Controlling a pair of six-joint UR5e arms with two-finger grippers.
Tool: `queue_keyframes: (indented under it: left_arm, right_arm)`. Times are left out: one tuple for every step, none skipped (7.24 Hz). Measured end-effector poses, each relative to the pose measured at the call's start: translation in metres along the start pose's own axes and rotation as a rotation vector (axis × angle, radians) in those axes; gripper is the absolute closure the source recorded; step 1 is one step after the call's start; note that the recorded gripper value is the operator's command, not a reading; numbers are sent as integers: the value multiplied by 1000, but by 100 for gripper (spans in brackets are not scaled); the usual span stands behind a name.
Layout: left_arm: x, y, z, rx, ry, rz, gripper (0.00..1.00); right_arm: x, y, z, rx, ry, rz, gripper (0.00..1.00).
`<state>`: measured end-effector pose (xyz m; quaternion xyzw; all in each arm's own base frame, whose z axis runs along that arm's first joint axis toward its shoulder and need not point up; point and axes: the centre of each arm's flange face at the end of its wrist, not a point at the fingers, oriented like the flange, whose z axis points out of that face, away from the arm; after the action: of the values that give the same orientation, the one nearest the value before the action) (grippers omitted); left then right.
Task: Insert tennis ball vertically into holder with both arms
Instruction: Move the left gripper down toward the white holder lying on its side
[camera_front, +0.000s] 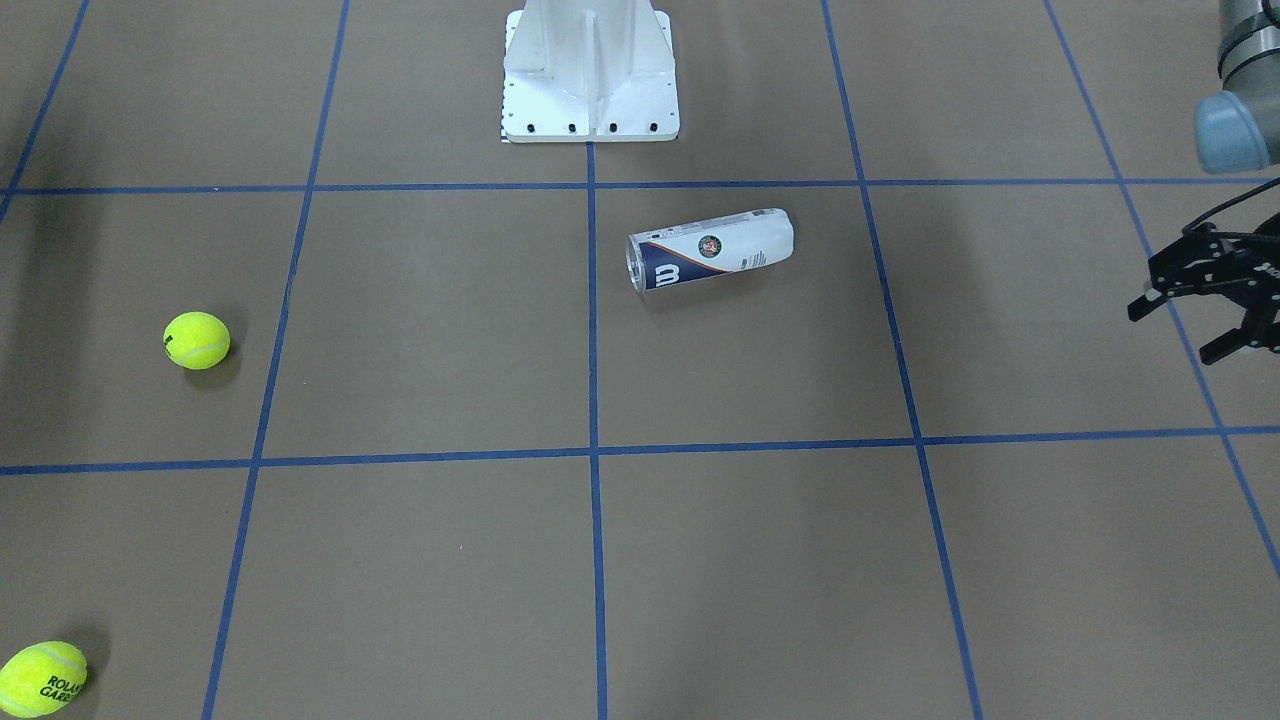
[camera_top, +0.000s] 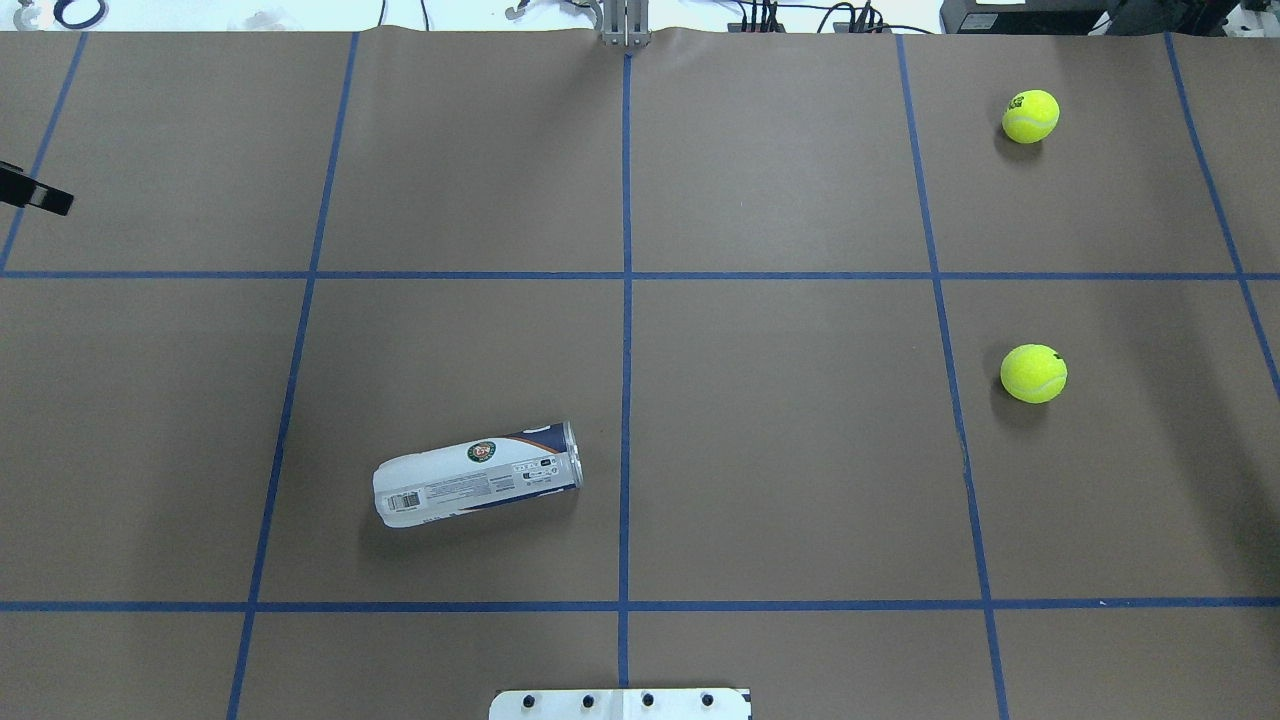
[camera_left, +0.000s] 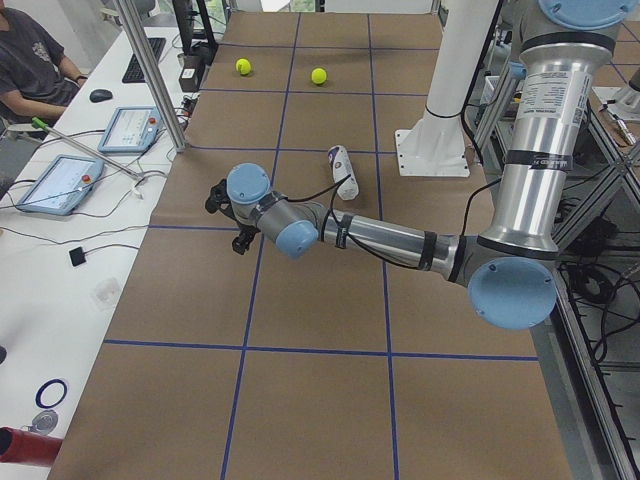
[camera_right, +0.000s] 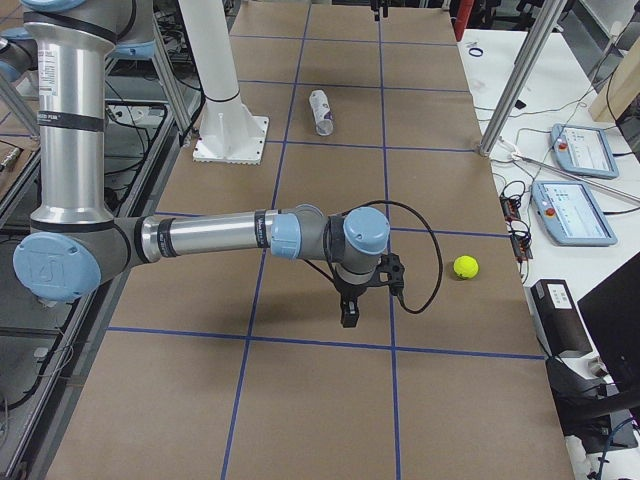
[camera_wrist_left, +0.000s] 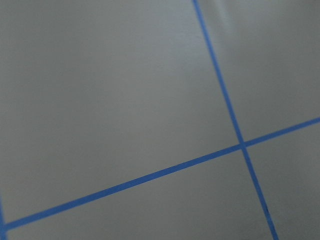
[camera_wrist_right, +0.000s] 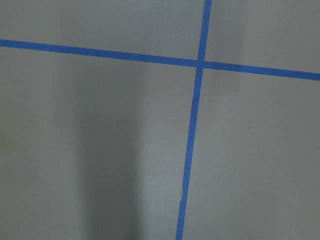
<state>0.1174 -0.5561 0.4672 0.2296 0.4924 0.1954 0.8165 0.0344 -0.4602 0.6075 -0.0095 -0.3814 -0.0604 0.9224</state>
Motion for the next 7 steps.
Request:
queue_keyframes:
  left_arm:
    - [44,-25,37,4,25,110,0]
    - [98,-51,75,2,61,205,0]
    - [154,-74,104,5,109,284,1]
    - [204,-89,126,4,161,346,2]
    - [249,-98,145,1,213,412,4]
    - [290,-101,160,2,256,488,4]
    - [326,-103,175,8,273,567,1]
  right_arm:
    - [-1,0,1,-1,-1,-3,1]
    - [-3,-1,1,3,0,-14,1]
    - [-5,-2,2,20,2,-39,1]
    - [-5,1,4,42,4,-65,1]
    - [-4,4,7,55,4,-79,1]
    - [-4,6,8,61,4,-83,1]
    - [-4,6,10,61,3,-86,1]
